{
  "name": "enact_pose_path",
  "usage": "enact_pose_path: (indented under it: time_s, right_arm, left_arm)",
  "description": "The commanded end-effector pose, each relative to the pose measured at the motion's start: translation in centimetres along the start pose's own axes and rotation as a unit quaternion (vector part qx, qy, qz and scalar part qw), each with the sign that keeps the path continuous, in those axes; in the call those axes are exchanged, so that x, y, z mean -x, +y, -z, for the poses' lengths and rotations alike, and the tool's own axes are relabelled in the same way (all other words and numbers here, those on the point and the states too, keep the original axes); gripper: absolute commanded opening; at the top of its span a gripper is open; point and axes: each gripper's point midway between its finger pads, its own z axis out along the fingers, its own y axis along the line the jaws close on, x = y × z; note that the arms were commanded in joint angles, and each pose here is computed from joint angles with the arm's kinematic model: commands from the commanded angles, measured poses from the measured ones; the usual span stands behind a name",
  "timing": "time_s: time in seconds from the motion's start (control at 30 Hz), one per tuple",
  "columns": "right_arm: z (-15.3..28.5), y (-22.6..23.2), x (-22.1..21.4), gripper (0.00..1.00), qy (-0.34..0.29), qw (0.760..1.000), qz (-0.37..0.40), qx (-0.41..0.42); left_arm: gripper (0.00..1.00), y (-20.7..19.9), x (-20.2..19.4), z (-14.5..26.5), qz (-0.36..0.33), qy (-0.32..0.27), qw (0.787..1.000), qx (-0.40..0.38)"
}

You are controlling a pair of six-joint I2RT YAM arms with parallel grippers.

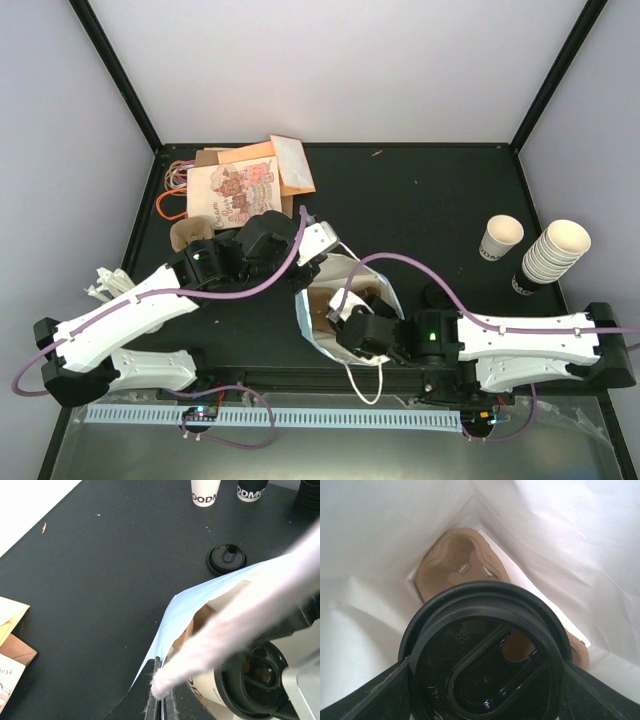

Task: Pack the takeout coffee

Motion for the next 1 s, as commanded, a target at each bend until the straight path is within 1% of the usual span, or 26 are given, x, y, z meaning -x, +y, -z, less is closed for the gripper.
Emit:
enact_pose_path:
  time_s: [0.0, 0.13, 0.33, 0.4, 0.47, 0.6, 0.7, 0.77, 0.83, 0.97]
  right_arm:
    - [0.6, 3.1, 1.2, 0.35, -0.014, 0.996, 0.066, 0.052]
    - [1.1, 4.9, 0.9, 0.35, -0.007, 0.991, 0.093, 0.101]
    - [1.9, 5.7, 0.5, 0.37, 0.003, 0.986, 0.117, 0.115]
    - [1.5, 5.4, -0.1, 0.37, 0.021, 0.988, 0.117, 0.099]
    - [1.2, 4.2, 0.0, 0.36, 0.028, 0.992, 0.107, 0.064]
    - [2.2, 0.3, 1.4, 0.34, 0.003, 0.997, 0.075, -0.026]
    - [2.8, -1.4, 1.9, 0.34, -0.011, 0.996, 0.068, -0.059]
    - [2.5, -1.8, 1.5, 0.33, -0.002, 0.994, 0.082, -0.073]
    - [1.9, -1.8, 1.1, 0.32, 0.012, 0.992, 0.093, -0.089]
    - [-0.2, -0.3, 0.9, 0.29, 0.018, 0.989, 0.120, -0.086]
  left_arm:
    - [0.01, 0.6, 2.9, 1.1, -0.018, -0.057, 0.998, 0.018]
    - [0.02, 0.4, 2.9, 1.4, -0.022, -0.067, 0.997, 0.011]
    - [0.02, -0.9, 2.3, 1.8, -0.036, -0.078, 0.996, -0.023]
    - [0.02, -1.3, 2.1, 1.8, -0.038, -0.080, 0.995, -0.035]
    - [0.02, -1.5, 1.9, 2.0, -0.039, -0.081, 0.995, -0.039]
    - [0.02, -1.7, 1.7, 2.1, -0.047, -0.082, 0.995, -0.042]
    - [0.02, -2.5, 1.8, 2.6, -0.056, -0.093, 0.992, -0.065]
    - [0.02, -2.4, 2.0, 2.9, -0.063, -0.098, 0.991, -0.062]
    - [0.02, -1.8, 2.1, 3.1, -0.071, -0.098, 0.992, -0.040]
    - [0.02, -0.5, 2.2, 3.0, -0.090, -0.097, 0.991, 0.003]
